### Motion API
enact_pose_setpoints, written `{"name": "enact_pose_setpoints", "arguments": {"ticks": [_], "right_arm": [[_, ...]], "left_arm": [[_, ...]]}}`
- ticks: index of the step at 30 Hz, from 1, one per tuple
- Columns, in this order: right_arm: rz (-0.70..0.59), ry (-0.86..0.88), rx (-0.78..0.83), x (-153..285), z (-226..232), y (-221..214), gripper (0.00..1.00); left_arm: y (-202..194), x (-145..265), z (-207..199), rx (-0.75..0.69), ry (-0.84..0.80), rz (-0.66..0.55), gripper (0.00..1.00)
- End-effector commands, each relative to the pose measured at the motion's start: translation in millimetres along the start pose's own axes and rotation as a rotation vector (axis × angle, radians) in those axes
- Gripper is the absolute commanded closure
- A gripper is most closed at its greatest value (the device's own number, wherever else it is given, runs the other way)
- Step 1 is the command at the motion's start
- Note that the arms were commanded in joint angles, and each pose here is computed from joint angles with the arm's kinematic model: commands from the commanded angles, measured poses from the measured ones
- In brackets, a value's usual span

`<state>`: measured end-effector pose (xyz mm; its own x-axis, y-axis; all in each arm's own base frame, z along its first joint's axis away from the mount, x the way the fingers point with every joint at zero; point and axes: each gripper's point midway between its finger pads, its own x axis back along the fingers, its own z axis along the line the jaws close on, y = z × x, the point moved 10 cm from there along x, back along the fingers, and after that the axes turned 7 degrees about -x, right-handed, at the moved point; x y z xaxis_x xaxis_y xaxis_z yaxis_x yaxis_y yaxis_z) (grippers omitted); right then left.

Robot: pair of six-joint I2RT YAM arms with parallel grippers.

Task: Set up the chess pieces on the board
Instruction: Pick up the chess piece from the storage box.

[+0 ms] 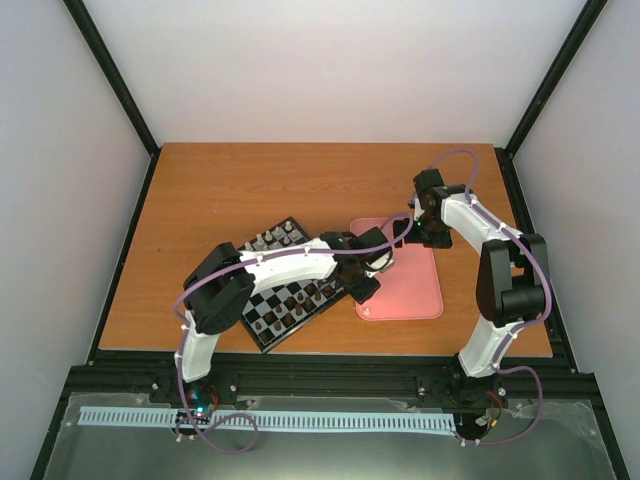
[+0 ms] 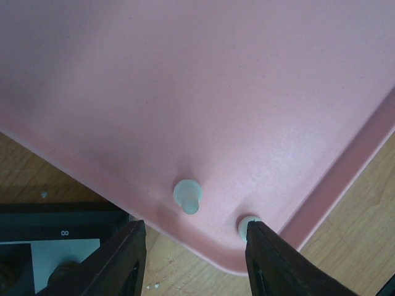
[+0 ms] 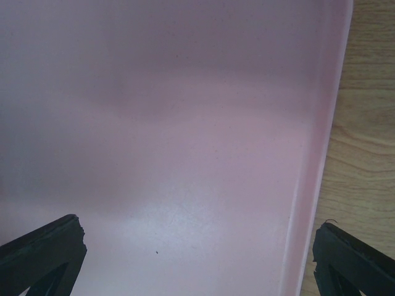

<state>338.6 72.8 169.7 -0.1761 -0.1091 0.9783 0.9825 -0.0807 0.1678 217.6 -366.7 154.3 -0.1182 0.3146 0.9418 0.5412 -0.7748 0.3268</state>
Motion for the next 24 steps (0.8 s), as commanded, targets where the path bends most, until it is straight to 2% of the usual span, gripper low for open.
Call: {"name": "enact_pose_setpoints", "arguments": {"ticks": [1, 9, 24], "right_arm": [[0.005, 0.007, 0.008, -4, 2, 0, 0.0], [0.009, 0.003, 0.009, -4, 2, -1, 0.0], [0.018, 0.009, 0.022, -6, 3, 1, 0.0]], "left_arm": [[1, 12, -4, -0.02, 0.006, -0.021, 0.53], [1, -4, -1, -0.006, 0.018, 0.006, 0.62], [6, -28, 3, 0.024, 0.019, 0.027, 0.62]]}}
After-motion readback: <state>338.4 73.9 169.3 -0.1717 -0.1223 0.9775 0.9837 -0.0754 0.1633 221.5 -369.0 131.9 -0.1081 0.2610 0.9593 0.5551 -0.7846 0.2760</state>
